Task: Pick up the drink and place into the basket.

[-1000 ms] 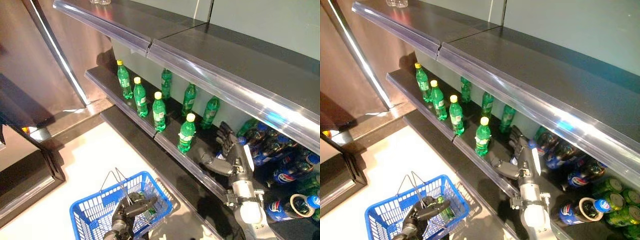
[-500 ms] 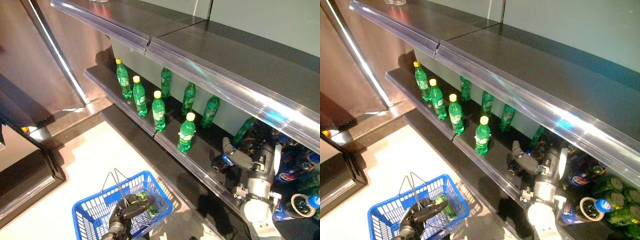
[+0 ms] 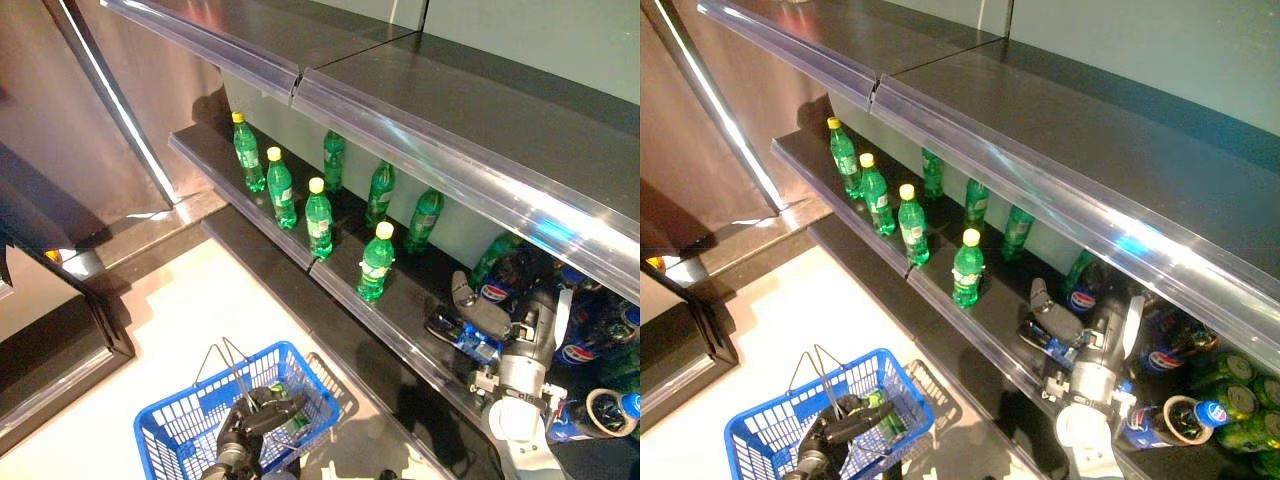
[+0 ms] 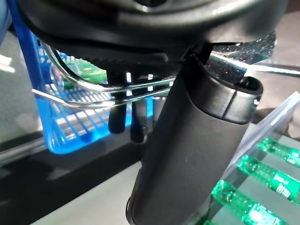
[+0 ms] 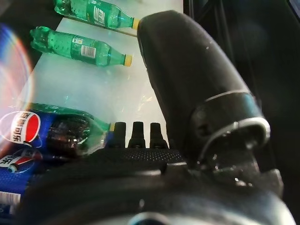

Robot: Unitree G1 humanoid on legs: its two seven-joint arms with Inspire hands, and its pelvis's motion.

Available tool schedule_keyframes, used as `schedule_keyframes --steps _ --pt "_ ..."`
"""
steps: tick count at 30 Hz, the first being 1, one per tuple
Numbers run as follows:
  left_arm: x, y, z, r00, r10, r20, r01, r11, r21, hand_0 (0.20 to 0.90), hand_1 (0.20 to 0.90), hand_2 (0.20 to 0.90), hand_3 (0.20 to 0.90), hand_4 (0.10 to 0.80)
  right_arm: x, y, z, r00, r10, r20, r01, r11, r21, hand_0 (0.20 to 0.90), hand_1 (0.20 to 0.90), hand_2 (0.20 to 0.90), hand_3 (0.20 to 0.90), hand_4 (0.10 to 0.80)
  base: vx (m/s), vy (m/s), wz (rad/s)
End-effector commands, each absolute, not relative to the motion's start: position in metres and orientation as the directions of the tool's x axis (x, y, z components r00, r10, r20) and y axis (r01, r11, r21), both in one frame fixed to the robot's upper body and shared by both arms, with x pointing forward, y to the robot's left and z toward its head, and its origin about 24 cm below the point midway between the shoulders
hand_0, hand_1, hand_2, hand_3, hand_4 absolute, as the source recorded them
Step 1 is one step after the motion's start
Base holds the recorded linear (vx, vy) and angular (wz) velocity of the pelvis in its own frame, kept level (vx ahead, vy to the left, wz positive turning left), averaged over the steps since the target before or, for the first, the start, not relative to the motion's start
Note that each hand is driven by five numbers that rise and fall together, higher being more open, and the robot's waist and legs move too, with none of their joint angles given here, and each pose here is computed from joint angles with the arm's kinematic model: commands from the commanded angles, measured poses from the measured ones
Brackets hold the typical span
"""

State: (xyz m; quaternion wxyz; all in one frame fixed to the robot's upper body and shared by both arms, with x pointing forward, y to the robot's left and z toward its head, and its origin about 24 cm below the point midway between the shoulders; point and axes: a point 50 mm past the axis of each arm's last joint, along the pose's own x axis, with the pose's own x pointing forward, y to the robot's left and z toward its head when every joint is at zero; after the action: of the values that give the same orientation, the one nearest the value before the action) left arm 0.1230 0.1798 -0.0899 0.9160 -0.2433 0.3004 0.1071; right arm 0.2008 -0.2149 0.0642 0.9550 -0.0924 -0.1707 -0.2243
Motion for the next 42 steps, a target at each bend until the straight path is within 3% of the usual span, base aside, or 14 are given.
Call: schedule_keyframes --steps 1,9,16,21,27,42 --pt "0.186 0.182 -0.01 0.991 0.021 -0.132 -0.082 0.877 -0.474 0.3 0.3 0.3 0.2 0.1 0.21 -0.211 0.117 0.699 -0.359 0.619 0.436 0.899 0.029 0.9 0.9 0.9 0.9 0.8 -0.035 0.012 0.01" --pt "0.19 0.183 -0.009 0.993 0.027 -0.117 -0.08 0.875 -0.477 0.3 0.3 0.3 0.2 0.1 0.212 -0.21 0.112 0.713 -0.37 0.596 0.44 0.898 0.031 0.9 0.9 0.9 0.9 0.8 -0.025 0.006 0.0" --pt "0.193 0.182 -0.005 0.995 0.014 -0.094 -0.058 0.875 -0.48 0.3 0.3 0.3 0.2 0.1 0.214 -0.202 0.109 0.785 -0.251 0.566 0.303 0.953 0.002 0.9 0.9 0.9 0.9 0.8 -0.05 0.009 0.0" --pt "0.195 0.182 -0.004 0.996 0.023 -0.09 -0.064 0.876 -0.479 0.3 0.3 0.3 0.2 0.1 0.214 -0.206 0.102 0.784 -0.308 0.54 0.366 0.93 -0.002 0.9 0.9 0.9 0.9 0.8 -0.036 0.005 0.0" --pt "0.198 0.187 -0.004 0.995 0.028 -0.093 -0.069 0.873 -0.482 0.3 0.3 0.3 0.2 0.1 0.221 -0.212 0.08 0.876 -0.247 0.414 0.364 0.901 -0.234 0.9 0.9 0.9 0.9 0.8 -0.006 0.001 0.0" --pt "0.195 0.194 -0.007 0.994 0.017 -0.11 -0.064 0.891 -0.449 0.3 0.3 0.3 0.2 0.1 0.227 -0.22 0.07 0.914 -0.217 0.343 0.322 0.901 -0.29 0.9 0.9 0.9 0.9 0.8 0.002 -0.001 0.0"
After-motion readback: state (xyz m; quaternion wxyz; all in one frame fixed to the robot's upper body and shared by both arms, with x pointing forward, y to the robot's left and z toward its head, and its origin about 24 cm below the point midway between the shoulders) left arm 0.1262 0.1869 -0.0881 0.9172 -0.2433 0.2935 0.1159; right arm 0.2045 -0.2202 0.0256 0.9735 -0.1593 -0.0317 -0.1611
